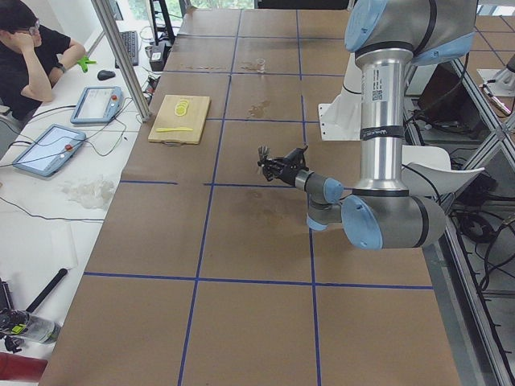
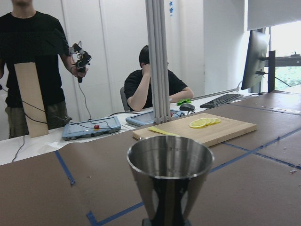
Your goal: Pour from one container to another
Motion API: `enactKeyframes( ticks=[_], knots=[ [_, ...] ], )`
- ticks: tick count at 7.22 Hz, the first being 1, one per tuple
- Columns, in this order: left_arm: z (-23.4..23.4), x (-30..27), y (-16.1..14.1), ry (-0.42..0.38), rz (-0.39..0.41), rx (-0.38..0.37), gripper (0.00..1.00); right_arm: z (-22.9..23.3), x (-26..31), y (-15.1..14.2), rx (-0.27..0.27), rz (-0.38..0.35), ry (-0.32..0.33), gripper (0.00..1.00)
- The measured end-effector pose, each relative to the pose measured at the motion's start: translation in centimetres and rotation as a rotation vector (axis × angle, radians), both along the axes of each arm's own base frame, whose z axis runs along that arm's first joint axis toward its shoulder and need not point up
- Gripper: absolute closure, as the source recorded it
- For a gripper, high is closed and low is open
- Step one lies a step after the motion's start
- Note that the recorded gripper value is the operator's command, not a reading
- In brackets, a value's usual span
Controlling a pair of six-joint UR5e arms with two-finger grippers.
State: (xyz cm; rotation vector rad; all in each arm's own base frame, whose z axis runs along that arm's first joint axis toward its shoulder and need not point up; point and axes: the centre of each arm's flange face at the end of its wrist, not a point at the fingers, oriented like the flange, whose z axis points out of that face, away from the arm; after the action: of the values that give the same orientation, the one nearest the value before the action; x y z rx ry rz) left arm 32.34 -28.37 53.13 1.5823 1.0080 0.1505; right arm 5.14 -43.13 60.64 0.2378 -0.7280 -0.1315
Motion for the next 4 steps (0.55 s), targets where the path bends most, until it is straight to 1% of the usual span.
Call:
enactKeyframes(
  ticks=[2,3,4],
  knots=[
    [-0.8,-3.6,-4.1,-0.112,0.125,0.183,1.00,0.0,0.0,0.0,0.000,0.000,0.000,0.00],
    [-1.6,-4.8,-6.3,-0.163,0.200,0.245,1.00,0.0,0.0,0.0,0.000,0.000,0.000,0.00],
    [-3.4,-4.6,-8.6,-0.203,0.273,0.285,1.00,0.0,0.0,0.0,0.001,0.000,0.001,0.00]
  ],
)
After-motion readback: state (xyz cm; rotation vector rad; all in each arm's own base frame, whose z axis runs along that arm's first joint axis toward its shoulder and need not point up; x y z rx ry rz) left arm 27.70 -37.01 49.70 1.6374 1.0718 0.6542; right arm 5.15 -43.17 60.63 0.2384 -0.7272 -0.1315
